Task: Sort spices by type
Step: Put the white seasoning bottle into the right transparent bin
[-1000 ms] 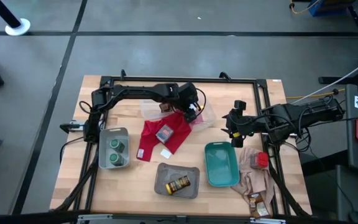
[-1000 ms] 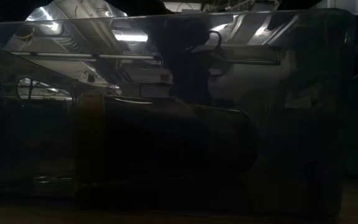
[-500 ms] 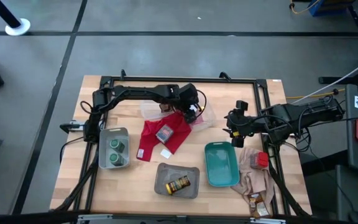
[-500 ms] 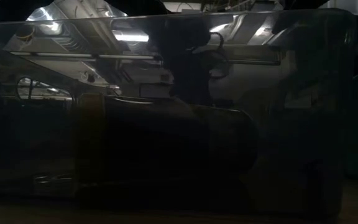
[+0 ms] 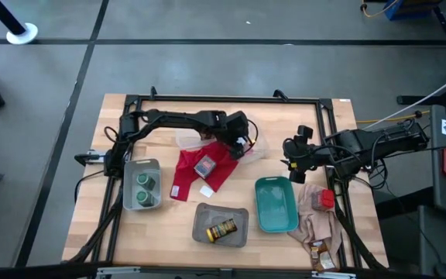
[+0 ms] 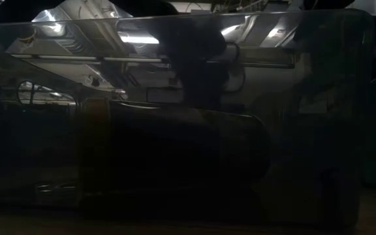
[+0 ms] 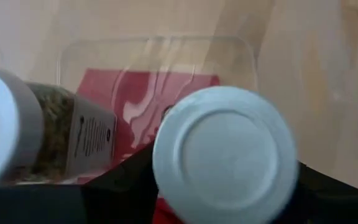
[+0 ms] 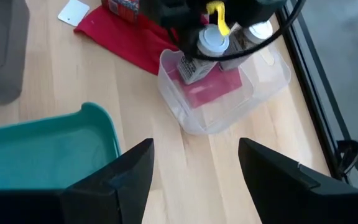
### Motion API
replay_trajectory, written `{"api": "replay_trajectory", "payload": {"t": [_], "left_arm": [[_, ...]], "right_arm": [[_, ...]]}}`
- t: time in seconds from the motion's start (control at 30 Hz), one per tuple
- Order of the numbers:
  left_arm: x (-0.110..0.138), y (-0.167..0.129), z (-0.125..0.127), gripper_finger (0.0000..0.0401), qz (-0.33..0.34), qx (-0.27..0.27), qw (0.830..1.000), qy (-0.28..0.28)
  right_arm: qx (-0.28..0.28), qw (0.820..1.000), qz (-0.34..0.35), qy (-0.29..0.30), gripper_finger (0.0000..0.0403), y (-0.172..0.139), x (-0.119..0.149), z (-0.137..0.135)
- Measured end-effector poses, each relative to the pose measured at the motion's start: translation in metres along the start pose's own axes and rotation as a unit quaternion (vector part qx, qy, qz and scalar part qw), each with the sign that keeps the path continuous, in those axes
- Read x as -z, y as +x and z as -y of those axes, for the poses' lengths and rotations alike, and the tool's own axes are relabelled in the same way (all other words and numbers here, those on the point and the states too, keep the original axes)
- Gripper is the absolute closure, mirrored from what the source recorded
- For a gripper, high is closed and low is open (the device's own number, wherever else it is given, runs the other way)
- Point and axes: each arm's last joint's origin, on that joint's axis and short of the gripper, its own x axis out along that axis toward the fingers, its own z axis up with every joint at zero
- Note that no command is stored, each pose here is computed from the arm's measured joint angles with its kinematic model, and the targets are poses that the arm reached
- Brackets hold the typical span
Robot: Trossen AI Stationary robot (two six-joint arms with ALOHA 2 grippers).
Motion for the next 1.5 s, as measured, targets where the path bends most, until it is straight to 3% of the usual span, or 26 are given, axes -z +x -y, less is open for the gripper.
{"api": "replay_trajectory", "payload": {"t": [0.2, 0.73, 1.5], "left_arm": [[-0.010, -0.008, 0.001, 0.0191, 0.014, 0.001, 1.000, 0.000], [-0.005, -0.018, 0.001, 0.0191, -0.012, -0.001, 1.000, 0.002], [-0.009, -0.026, 0.001, 0.0191, 0.008, -0.003, 1.000, 0.022]], "right_arm": [[0.000, 1.000, 0.000, 0.002, 0.0169, 0.000, 0.000, 0.000], [0.003, 1.000, -0.010, -0.001, 0.0169, 0.000, 0.002, 0.001], [0.003, 1.000, -0.009, -0.001, 0.0169, 0.000, 0.002, 0.001]]}}
